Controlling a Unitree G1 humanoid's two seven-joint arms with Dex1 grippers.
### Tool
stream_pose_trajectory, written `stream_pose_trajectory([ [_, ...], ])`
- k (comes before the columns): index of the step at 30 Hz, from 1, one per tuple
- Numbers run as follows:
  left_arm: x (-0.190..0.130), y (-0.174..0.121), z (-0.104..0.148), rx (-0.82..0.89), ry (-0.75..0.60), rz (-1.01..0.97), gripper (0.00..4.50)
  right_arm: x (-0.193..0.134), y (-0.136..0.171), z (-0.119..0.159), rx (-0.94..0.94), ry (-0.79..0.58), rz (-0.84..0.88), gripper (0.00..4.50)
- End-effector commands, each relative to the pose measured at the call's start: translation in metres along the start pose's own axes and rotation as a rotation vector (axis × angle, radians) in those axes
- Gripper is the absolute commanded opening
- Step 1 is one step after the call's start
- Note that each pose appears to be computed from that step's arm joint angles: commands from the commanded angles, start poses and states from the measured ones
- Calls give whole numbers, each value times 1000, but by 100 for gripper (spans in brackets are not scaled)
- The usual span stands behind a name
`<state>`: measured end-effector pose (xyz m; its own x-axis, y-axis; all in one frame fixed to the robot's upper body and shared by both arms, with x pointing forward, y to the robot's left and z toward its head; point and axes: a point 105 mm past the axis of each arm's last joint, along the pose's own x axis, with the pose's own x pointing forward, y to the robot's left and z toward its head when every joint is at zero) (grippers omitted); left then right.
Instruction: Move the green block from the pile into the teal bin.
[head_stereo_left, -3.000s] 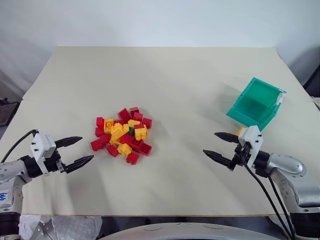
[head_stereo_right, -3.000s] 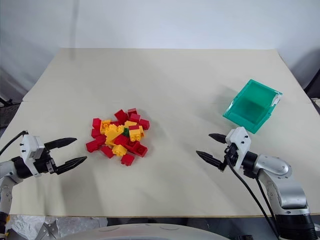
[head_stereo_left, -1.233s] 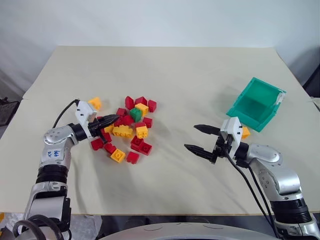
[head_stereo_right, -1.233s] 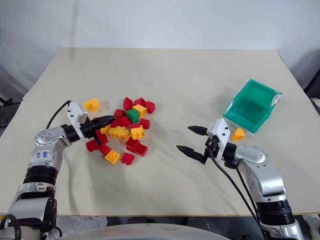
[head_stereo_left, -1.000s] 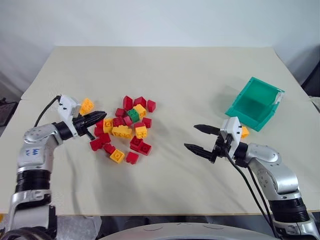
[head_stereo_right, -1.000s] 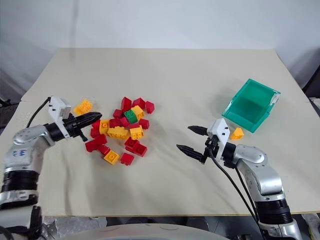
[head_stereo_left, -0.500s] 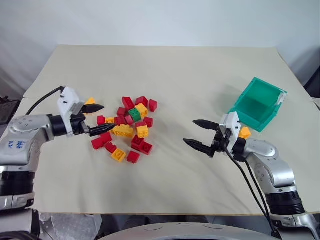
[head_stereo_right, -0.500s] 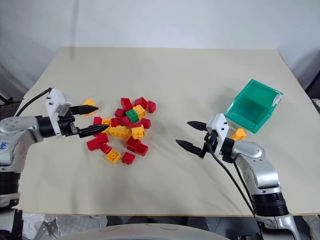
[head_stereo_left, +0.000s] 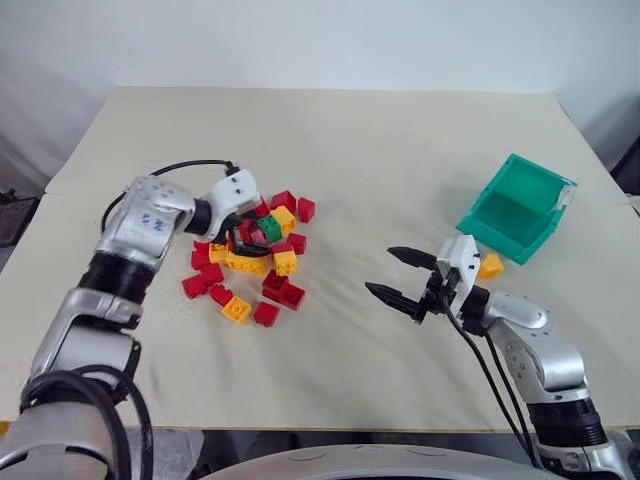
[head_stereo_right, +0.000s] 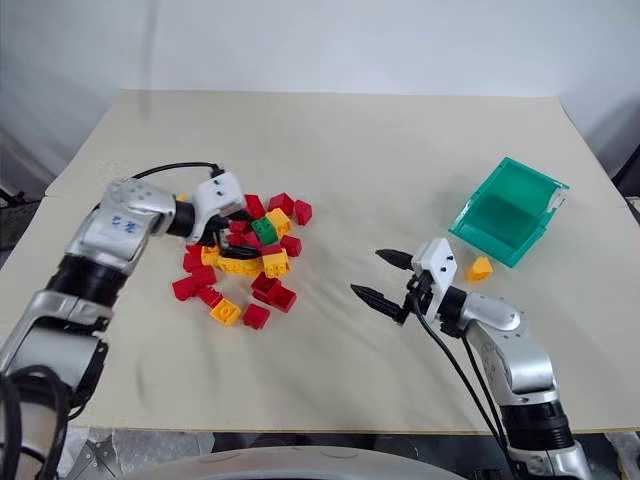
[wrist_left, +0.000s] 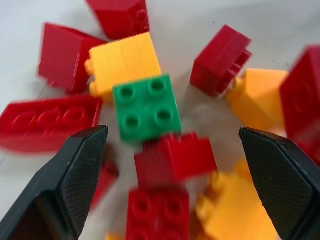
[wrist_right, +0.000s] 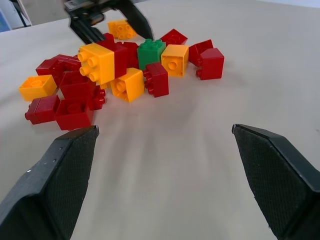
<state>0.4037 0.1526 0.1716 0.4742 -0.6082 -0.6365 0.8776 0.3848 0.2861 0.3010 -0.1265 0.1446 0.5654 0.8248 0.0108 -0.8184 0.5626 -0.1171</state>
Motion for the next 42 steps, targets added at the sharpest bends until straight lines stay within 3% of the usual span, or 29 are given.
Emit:
stream_pose_trajectory([
  [1, 1, 10, -2, -11, 47, 17, 447, -4, 1, 13, -36, -48, -29, 450],
  [4, 8, 11, 0, -31, 61, 10, 447, -6, 1, 12, -37, -46, -42, 450],
  [7, 14, 13, 2, -51, 70, 9, 389, -6, 1, 12, -39, -47, -52, 450],
  [15, 9, 22, 14, -96, -7, 50, 150, -7, 0, 12, -45, -51, -66, 450],
  [22, -7, 29, 37, -184, -160, 66, 152, -11, -5, 15, -54, -54, -92, 450],
  [26, -25, 18, 87, -168, -465, -36, 152, -23, -10, 17, -56, -51, -148, 450],
  [30, -20, 1, 113, -82, -577, -104, 152, -38, -15, 22, -42, -63, -225, 450],
  [36, 24, -32, 125, 7, -584, -217, 152, -62, -20, 23, -58, -33, -316, 450],
  [42, 65, -86, 110, 139, -433, -432, 152, -75, -21, 27, -59, -19, -361, 450],
])
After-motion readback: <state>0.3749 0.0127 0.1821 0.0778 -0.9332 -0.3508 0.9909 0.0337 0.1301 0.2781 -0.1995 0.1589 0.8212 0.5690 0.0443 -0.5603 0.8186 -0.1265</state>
